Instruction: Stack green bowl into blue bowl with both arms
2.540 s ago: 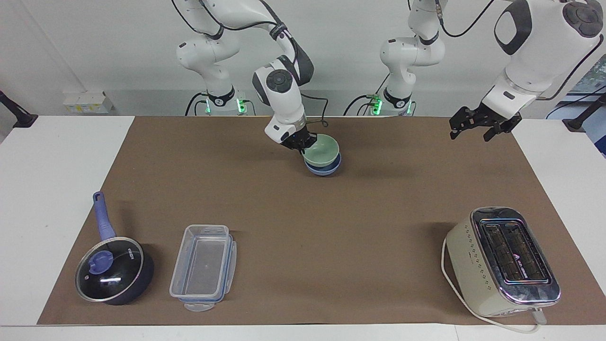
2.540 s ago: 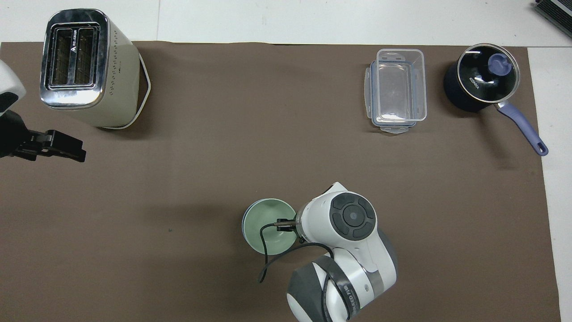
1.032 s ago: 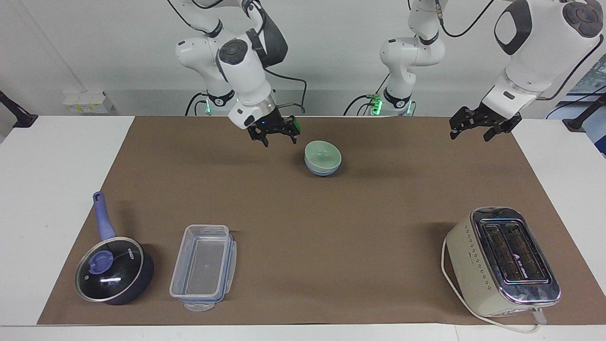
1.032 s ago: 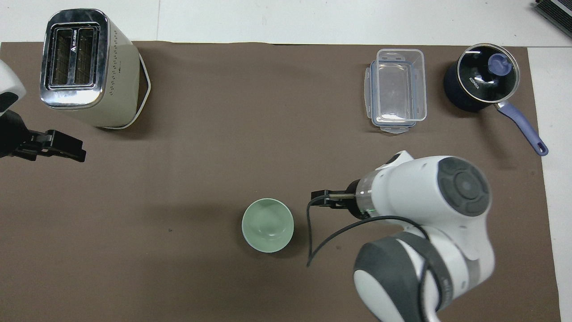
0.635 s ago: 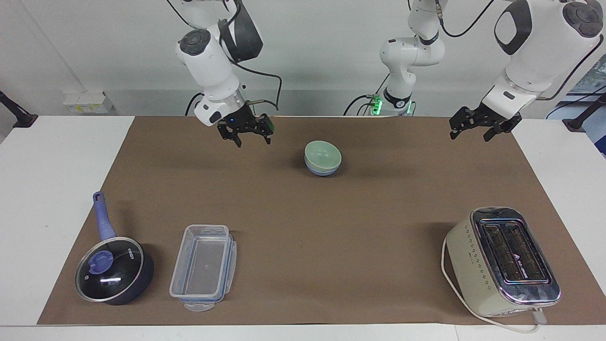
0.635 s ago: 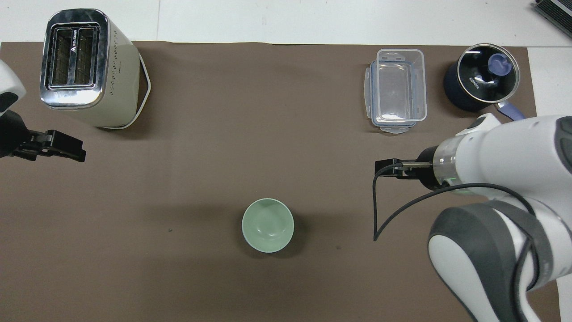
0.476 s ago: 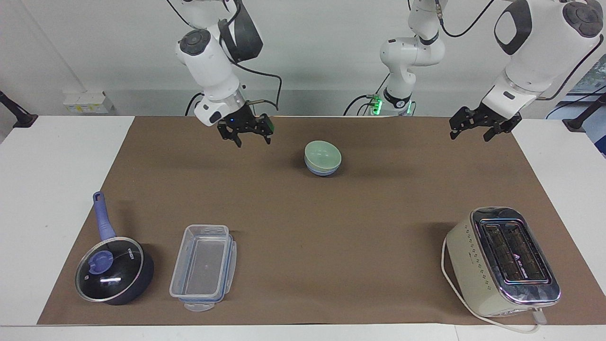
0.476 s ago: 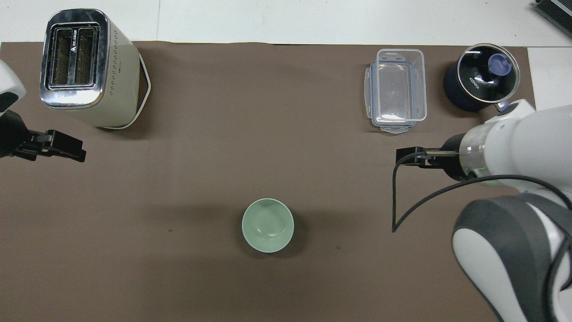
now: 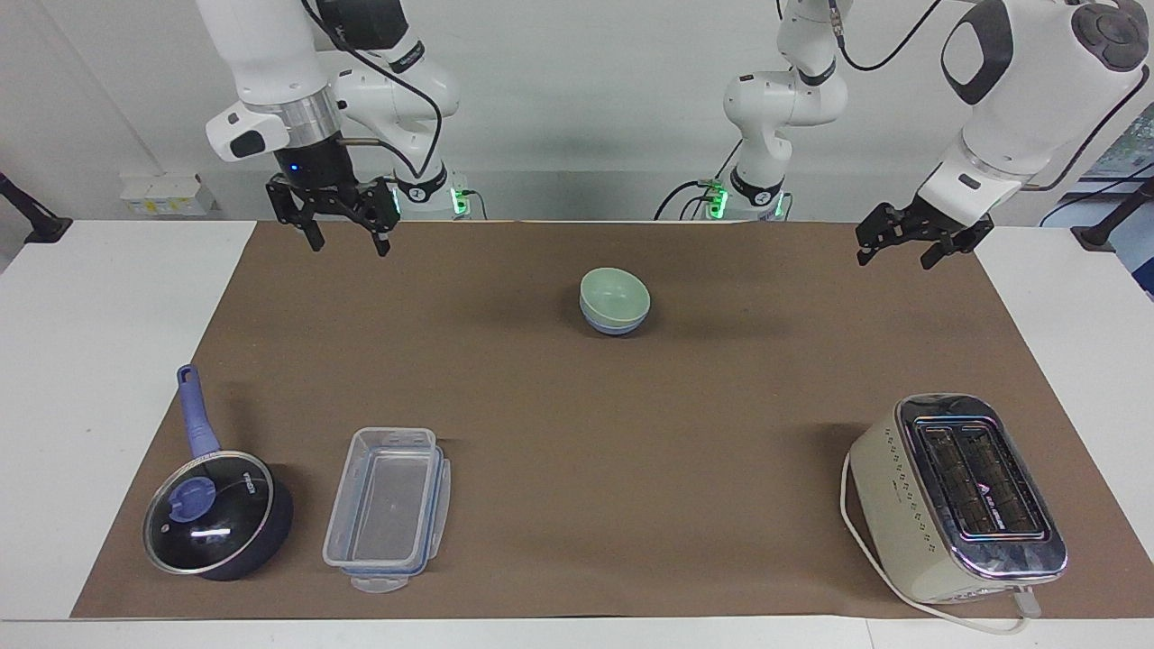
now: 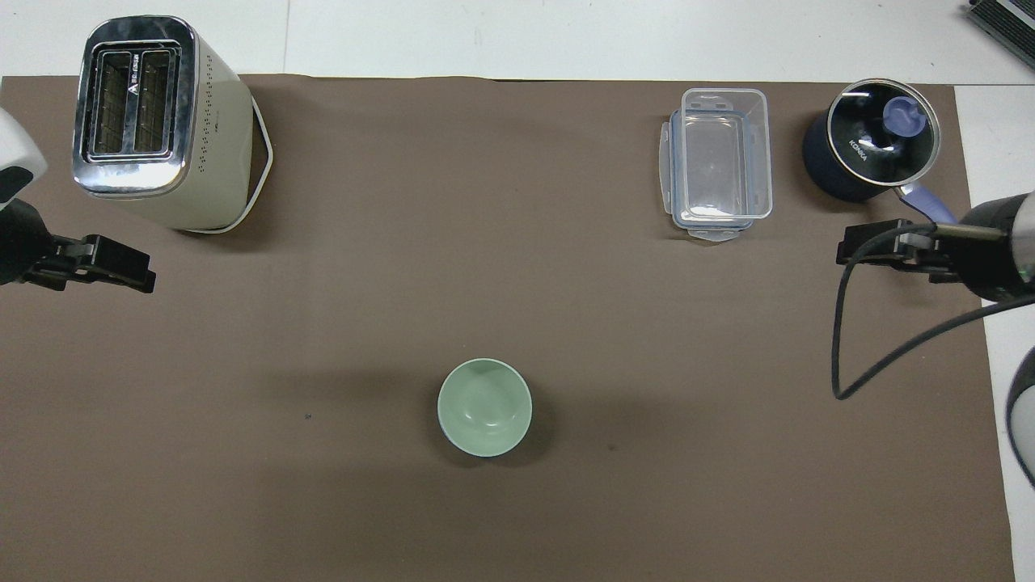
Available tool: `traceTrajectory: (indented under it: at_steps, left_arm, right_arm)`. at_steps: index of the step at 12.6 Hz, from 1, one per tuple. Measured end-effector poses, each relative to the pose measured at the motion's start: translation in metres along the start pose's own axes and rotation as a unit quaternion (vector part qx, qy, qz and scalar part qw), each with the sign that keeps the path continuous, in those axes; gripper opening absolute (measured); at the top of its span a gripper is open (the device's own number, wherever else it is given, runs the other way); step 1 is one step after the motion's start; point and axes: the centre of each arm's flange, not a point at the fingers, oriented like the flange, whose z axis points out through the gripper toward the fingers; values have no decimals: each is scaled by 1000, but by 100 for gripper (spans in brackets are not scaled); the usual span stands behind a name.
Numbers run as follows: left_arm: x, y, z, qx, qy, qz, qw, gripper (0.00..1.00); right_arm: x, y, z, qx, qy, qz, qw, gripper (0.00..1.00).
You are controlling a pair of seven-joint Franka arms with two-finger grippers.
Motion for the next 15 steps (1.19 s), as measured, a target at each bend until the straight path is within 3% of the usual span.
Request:
traceTrajectory:
  at_steps: [4, 15]
  left_arm:
    - [0, 0, 0, 0, 0, 0, 1000, 100]
    - [0, 0, 0, 0, 0, 0, 1000, 100]
  right_arm:
    - [22, 2, -18, -7, -29, 5, 1000, 100]
    - [24, 6, -13, -10, -38, 9, 999, 100]
